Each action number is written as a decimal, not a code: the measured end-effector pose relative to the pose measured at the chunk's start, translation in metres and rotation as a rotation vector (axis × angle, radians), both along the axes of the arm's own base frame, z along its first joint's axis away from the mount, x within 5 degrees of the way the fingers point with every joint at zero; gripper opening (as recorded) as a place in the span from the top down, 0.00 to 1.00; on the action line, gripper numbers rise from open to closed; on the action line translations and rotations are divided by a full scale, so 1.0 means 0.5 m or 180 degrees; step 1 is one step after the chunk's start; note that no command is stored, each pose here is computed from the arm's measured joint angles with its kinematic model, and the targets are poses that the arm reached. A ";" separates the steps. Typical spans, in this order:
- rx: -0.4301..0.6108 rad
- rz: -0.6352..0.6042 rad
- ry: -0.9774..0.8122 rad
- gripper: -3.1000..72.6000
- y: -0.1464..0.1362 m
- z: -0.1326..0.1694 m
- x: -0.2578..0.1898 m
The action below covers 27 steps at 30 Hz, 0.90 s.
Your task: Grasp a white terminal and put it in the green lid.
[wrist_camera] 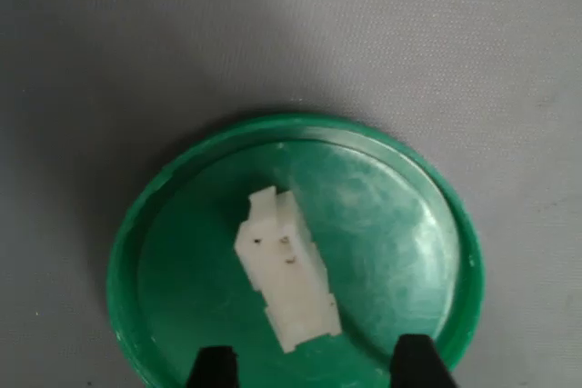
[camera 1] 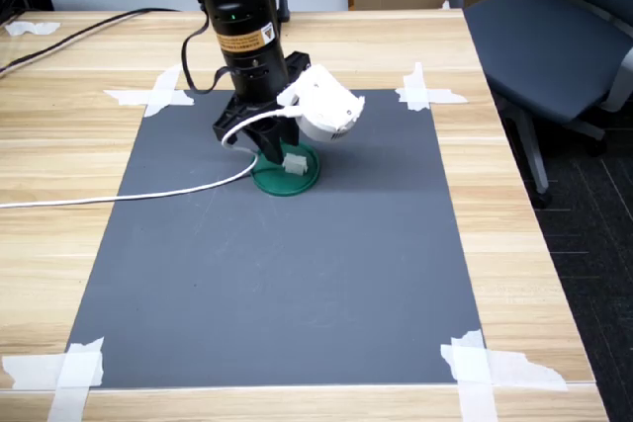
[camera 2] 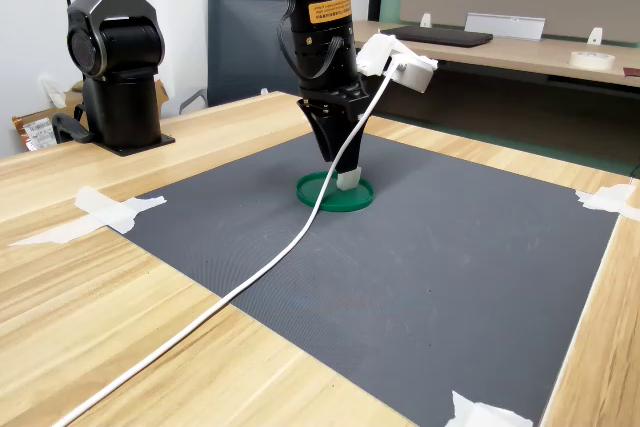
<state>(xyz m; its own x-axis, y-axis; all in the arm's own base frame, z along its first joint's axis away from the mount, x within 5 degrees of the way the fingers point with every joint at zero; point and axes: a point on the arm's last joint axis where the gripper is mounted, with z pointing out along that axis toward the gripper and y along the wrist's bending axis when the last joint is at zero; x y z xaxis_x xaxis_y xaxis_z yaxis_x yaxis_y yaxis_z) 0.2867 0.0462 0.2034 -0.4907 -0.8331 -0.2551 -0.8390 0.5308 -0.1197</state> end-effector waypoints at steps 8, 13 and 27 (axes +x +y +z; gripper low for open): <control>0.0064 -0.0020 -0.0408 0.50 -0.002 0.064 -0.020; 0.0114 -0.0056 -0.0880 0.52 -0.006 0.124 -0.041; 0.0596 -0.0456 -0.2146 0.99 -0.021 0.278 -0.179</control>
